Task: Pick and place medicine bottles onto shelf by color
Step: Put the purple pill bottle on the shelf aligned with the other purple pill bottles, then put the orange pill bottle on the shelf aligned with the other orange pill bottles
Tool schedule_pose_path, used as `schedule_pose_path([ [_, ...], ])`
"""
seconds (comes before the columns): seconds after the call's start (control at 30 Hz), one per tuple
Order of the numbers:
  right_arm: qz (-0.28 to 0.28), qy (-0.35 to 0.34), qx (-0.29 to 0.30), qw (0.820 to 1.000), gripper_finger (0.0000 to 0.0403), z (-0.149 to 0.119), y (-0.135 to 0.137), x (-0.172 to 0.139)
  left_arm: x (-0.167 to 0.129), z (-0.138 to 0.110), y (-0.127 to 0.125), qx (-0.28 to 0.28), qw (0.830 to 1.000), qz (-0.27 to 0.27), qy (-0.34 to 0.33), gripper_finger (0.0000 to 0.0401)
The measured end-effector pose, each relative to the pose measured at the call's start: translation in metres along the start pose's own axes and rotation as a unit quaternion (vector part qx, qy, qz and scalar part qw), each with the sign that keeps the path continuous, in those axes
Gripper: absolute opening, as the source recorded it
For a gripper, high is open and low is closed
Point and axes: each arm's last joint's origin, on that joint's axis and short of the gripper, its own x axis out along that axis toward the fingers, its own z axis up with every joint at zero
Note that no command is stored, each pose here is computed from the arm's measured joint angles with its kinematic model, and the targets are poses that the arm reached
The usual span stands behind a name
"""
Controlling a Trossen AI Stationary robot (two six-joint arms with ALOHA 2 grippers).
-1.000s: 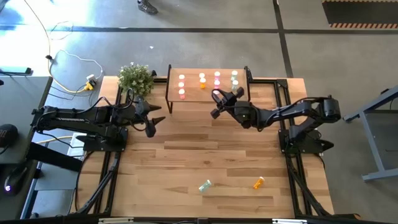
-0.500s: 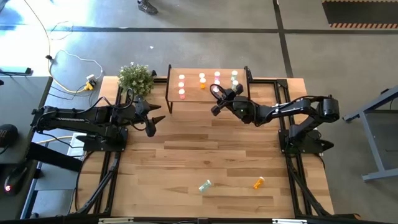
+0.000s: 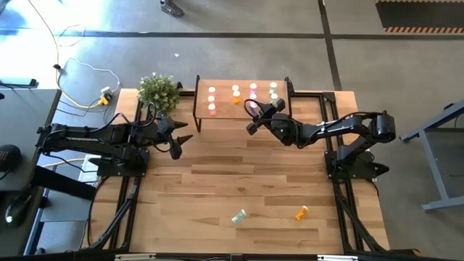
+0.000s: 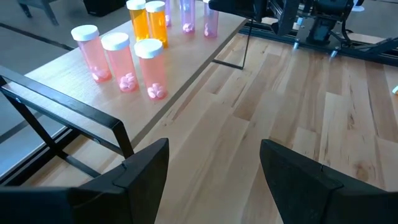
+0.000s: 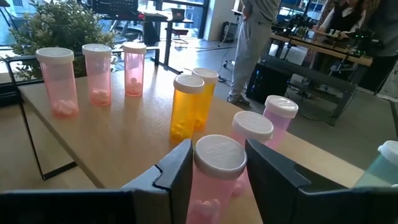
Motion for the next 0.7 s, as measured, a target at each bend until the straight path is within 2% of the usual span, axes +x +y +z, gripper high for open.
schedule_pose_path([
  [0.5, -0.002, -0.024, 0.016, 1.0, 0.014, 0.006, -0.001, -0.001, 0.0, 0.0, 0.0, -0.005, 1.0, -0.002, 0.0, 0.0241],
  [0.7, 0.014, -0.093, 0.07, 0.993, 0.014, 0.034, -0.002, -0.02, 0.0, 0.0, 0.0, -0.014, 1.0, -0.005, 0.001, 0.0241],
])
